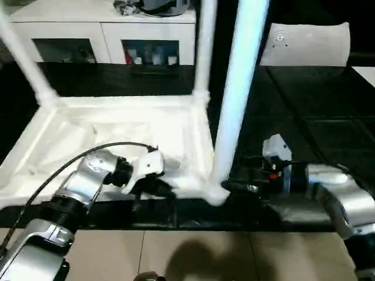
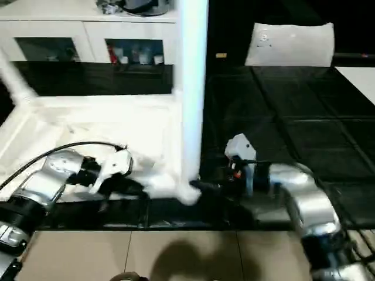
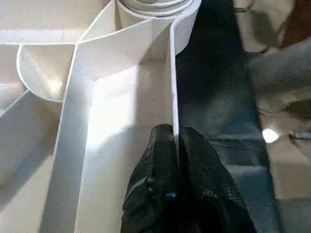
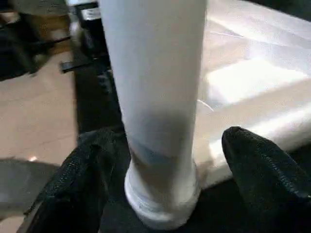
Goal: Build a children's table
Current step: Rotate leg to tighten
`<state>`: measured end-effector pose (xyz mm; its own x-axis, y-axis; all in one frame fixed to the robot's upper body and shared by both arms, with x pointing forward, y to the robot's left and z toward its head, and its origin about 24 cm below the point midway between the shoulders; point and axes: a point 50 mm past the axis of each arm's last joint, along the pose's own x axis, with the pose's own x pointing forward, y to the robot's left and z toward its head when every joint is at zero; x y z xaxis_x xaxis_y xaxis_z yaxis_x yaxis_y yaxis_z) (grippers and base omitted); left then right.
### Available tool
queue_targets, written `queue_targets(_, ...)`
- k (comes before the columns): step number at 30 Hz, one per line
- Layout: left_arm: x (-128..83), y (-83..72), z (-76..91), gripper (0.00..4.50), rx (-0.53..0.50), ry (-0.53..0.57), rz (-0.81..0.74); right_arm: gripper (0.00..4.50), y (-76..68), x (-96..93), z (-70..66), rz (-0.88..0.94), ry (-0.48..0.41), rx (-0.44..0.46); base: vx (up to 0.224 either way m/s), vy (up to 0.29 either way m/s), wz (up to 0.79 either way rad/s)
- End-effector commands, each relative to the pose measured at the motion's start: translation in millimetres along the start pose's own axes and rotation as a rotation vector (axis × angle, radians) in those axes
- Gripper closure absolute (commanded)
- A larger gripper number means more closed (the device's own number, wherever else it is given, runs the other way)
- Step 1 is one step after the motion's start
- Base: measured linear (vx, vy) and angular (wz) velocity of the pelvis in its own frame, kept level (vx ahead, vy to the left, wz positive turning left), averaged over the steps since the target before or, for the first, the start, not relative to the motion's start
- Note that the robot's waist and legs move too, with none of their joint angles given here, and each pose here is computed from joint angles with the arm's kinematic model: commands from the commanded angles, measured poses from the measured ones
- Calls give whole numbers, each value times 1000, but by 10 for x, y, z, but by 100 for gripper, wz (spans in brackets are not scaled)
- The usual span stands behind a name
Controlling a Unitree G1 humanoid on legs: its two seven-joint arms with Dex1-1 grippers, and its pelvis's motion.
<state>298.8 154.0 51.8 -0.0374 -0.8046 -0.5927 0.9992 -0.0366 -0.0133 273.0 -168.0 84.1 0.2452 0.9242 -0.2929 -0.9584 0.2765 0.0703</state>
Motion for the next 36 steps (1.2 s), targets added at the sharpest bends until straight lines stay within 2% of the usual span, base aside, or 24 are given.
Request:
queue_targets(1,43,0,138,450,85,18,-73,114,-5,3,11,33,15,-4,0,0,0)
queue_targets(10,55,4,136,450,116,36,-86,197,8,94,-21,180,78,12,0,0,0)
queue_targets(11,48,15,137,450,117,35,-78,197,13,104,-29,189,83,16,0,0,0)
queue_targets(12,43,23,139,450,118,35,-74,221,11,113,-34,191,83,18,0,0,0)
queue_targets(15,40,24,137,450,115,33,-72,243,9,123,-41,195,82,20,0,0,0)
queue_targets(23,62,69,168,450,86,-20,-25,254,48,142,-65,201,59,69,0,0,0)
queue_targets(26,87,142,184,450,35,-50,65,254,70,210,-61,128,-9,117,0,0,0)
queue_targets(28,116,230,204,450,-34,-93,190,254,59,331,-57,-16,-79,160,0,0,0)
queue_targets(34,190,322,261,450,-143,-150,326,254,31,555,-54,-227,-107,202,0,0,0)
queue_targets(36,254,390,323,450,-180,-165,409,254,4,705,-3,-343,-122,261,0,0,0)
